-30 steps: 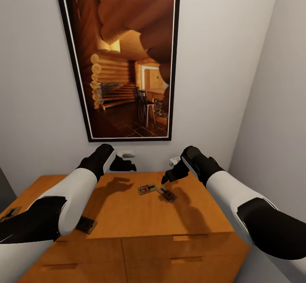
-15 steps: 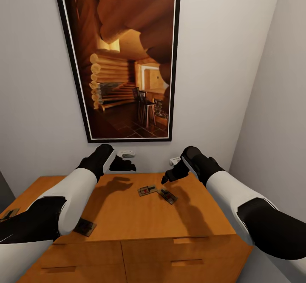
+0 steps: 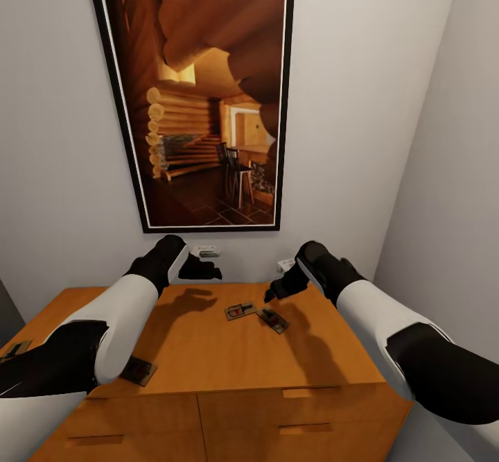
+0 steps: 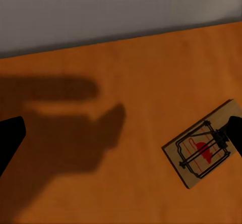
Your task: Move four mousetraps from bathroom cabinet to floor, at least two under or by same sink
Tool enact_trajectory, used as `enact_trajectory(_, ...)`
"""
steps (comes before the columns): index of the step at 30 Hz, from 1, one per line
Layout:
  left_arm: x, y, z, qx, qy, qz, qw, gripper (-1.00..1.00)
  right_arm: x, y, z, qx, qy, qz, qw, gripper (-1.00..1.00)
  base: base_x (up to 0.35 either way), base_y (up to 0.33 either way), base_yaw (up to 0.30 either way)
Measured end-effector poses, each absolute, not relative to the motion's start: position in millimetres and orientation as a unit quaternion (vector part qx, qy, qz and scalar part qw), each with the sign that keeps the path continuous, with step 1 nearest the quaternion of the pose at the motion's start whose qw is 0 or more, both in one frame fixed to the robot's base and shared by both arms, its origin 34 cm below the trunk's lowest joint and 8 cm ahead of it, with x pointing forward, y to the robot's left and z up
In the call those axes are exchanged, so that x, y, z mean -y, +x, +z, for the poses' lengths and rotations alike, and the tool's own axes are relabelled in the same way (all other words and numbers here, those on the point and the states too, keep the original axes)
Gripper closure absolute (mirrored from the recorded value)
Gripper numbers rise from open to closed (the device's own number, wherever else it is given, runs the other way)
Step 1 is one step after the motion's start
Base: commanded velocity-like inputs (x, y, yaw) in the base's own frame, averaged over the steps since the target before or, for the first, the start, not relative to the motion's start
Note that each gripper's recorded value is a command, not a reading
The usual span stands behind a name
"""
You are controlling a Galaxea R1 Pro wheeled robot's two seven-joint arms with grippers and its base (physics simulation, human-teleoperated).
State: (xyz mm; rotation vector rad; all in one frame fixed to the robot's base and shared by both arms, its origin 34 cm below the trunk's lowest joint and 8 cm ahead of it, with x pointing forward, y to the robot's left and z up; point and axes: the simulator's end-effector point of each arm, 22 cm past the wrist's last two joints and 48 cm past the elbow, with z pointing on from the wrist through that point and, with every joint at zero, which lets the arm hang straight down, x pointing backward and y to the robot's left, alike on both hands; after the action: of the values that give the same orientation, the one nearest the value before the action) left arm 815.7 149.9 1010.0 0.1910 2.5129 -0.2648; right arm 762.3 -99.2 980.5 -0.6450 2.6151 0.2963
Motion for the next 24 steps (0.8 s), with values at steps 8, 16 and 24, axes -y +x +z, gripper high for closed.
enact_trajectory(8, -149.2, 815.6, 1010.2, -0.946, 0.072, -0.101, 0.299, -1.00, 106.8, 760.8, 954.8, -0.943, -0.234, 0.107, 0.212, -1.00, 0.000, 0.000, 0.000)
enact_trajectory(16, -148.5, 815.4, 1010.3, -0.946, 0.072, -0.101, 0.299, -1.00, 114.0, 760.3, 939.2, -0.943, -0.233, 0.103, 0.214, -1.00, 0.000, 0.000, 0.000)
enact_trajectory(24, -148.4, 815.4, 1010.3, -0.946, 0.072, -0.101, 0.299, -1.00, 116.0, 759.8, 936.0, -0.944, -0.232, 0.101, 0.213, -1.00, 0.000, 0.000, 0.000)
